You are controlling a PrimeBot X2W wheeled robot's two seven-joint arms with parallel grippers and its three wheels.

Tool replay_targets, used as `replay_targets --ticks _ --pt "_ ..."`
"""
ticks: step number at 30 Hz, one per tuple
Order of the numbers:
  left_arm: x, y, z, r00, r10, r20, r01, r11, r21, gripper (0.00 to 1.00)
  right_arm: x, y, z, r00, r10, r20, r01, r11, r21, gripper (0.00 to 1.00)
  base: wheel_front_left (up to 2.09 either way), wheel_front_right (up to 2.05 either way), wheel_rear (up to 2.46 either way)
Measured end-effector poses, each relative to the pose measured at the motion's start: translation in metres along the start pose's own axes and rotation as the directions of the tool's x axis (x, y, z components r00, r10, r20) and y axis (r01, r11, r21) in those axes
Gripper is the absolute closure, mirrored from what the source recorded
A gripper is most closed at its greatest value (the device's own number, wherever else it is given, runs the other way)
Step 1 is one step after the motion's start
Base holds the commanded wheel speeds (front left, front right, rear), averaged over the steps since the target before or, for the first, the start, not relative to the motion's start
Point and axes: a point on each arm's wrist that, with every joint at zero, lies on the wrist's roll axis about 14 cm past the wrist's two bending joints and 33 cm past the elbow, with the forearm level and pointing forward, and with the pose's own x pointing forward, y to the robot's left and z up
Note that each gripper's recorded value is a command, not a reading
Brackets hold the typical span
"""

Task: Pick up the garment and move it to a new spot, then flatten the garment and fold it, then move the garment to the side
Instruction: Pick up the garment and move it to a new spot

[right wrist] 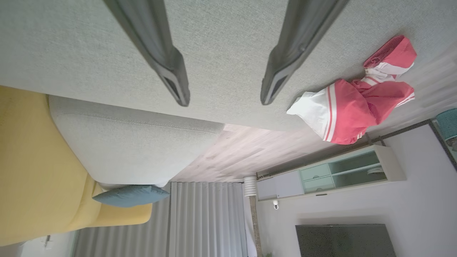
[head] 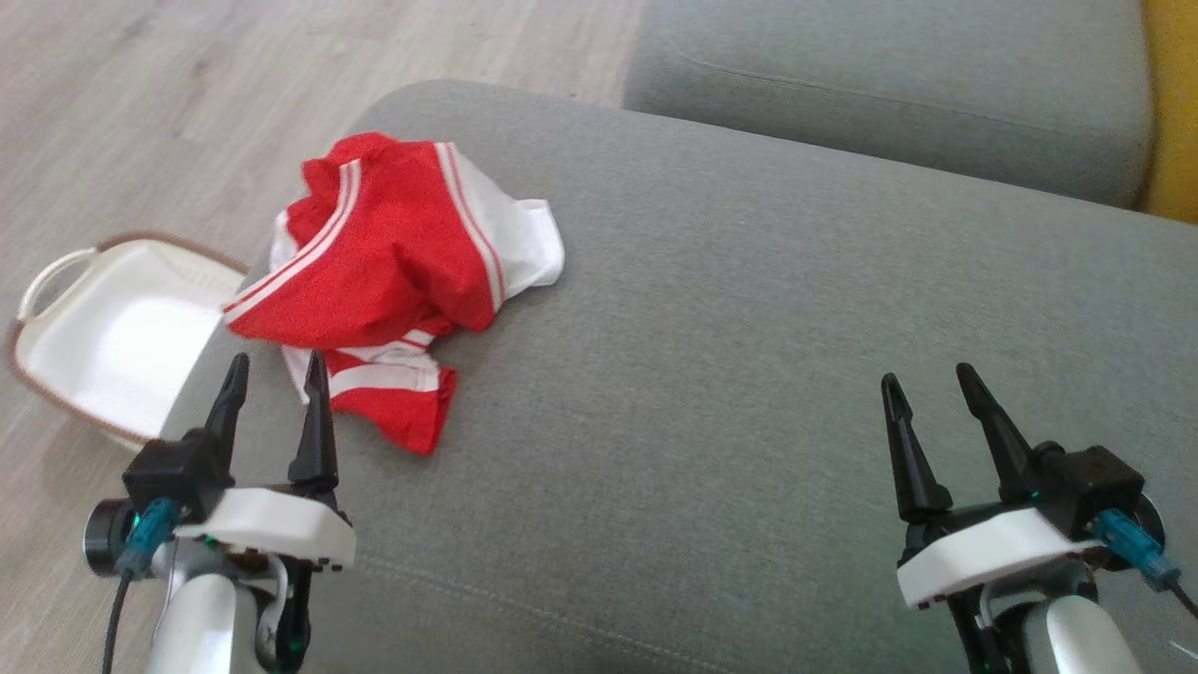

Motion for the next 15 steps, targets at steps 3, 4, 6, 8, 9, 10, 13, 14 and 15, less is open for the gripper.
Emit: replay_targets --ticks 3,4,6,8,9,10,13,14,15 --pt "-0.007 0.012 0.001 0.999 0.035 0.001 -0.035 0.999 0.002 0.00 0.007 0.010 0.001 0.999 0.033 -0.003 -0.033 0.999 -0.001 0.00 0.00 0.00 0.00" --pt "-0.008 0.015 0.001 0.999 0.046 0.001 -0.046 0.999 0.003 0.00 0.008 0.012 0.000 0.999 0.040 -0.005 -0.040 0.999 -0.001 0.00 0.00 0.00 0.00" --pt "-0.010 0.023 0.000 0.998 0.069 -0.001 -0.069 0.998 0.005 0.00 0.010 0.014 0.000 0.999 0.049 -0.009 -0.049 0.999 0.001 0.00 0.00 0.00 0.00" --pt "-0.010 0.024 0.000 0.997 0.073 -0.005 -0.073 0.997 0.007 0.00 0.012 0.014 -0.002 0.999 0.051 -0.013 -0.051 0.999 0.004 0.00 0.00 0.00 0.00" --pt "-0.009 0.024 0.000 0.997 0.072 -0.004 -0.072 0.997 0.008 0.00 0.012 0.014 -0.003 0.999 0.051 -0.017 -0.051 0.999 0.006 0.00 0.00 0.00 0.00" --pt "-0.008 0.023 0.000 0.997 0.072 -0.004 -0.071 0.997 0.008 0.00 0.012 0.014 -0.004 0.998 0.050 -0.022 -0.050 0.999 0.007 0.00 0.00 0.00 0.00" --pt "-0.005 0.021 -0.003 0.998 0.067 -0.013 -0.067 0.998 0.012 0.00 0.013 0.010 -0.006 0.999 0.043 -0.029 -0.043 0.999 0.013 0.00 0.00 0.00 0.00" --pt "-0.004 0.020 -0.004 0.998 0.065 -0.018 -0.065 0.998 0.014 0.00 0.014 0.009 -0.006 0.999 0.041 -0.030 -0.040 0.999 0.014 0.00 0.00 0.00 0.00" --pt "-0.002 0.018 -0.006 0.998 0.061 -0.023 -0.061 0.998 0.015 0.00 0.015 0.008 -0.007 0.999 0.038 -0.036 -0.037 0.999 0.011 0.00 0.00 0.00 0.00"
